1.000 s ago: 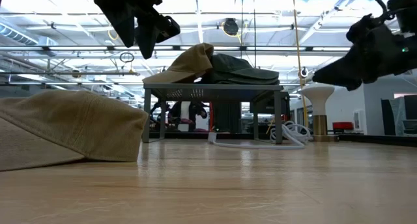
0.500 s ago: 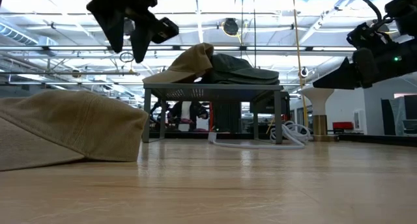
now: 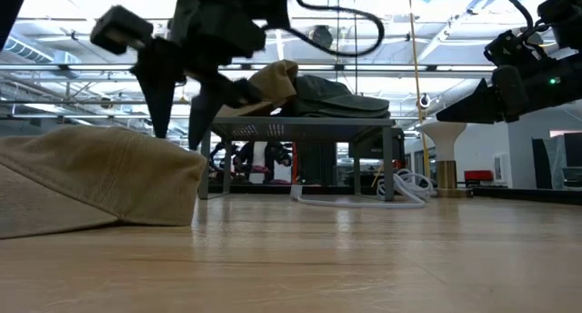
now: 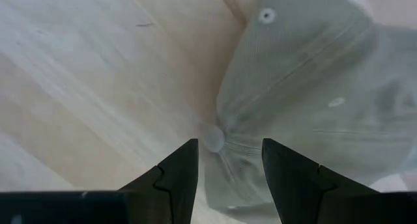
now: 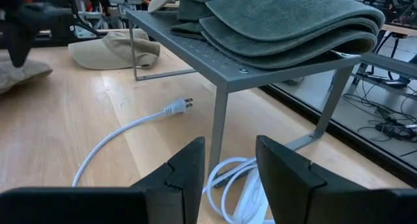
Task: Pick & Place hat
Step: Stack the bottom brown cap on top of the brown cap on the shelf
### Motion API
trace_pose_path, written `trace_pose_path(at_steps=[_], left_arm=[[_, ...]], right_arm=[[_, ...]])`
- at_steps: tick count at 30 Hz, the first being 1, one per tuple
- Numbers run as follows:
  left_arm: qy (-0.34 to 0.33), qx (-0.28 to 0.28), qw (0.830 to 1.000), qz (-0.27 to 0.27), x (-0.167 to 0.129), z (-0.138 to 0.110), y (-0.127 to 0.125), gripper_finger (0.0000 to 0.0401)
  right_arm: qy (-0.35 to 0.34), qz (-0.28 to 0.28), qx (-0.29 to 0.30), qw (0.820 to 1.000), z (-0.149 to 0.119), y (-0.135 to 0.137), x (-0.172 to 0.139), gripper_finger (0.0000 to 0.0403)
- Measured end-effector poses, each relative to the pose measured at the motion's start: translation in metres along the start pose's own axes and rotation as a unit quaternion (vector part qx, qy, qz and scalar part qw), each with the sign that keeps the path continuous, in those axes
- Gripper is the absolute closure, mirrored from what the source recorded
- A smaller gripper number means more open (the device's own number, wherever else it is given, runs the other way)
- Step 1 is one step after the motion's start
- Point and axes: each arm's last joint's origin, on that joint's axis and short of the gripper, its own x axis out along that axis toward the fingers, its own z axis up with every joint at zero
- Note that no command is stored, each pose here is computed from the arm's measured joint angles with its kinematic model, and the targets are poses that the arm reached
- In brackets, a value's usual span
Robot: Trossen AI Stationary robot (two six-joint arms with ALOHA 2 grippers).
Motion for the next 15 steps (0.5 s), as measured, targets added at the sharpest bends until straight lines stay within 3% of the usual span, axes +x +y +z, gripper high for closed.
trace_pose_path(at_steps=[8, 15], left_arm=[[0.028, 0.02, 0.999, -0.037, 0.028, 0.0, 0.015, 0.0229], [0.059, 0.037, 0.994, -0.087, 0.039, -0.003, 0.014, 0.0231]], right_arm=[[0.0, 0.0, 0.0, 1.0, 0.0, 0.0, 0.0, 0.0273], [0.0, 0.0, 0.0, 1.0, 0.0, 0.0, 0.0, 0.0273]])
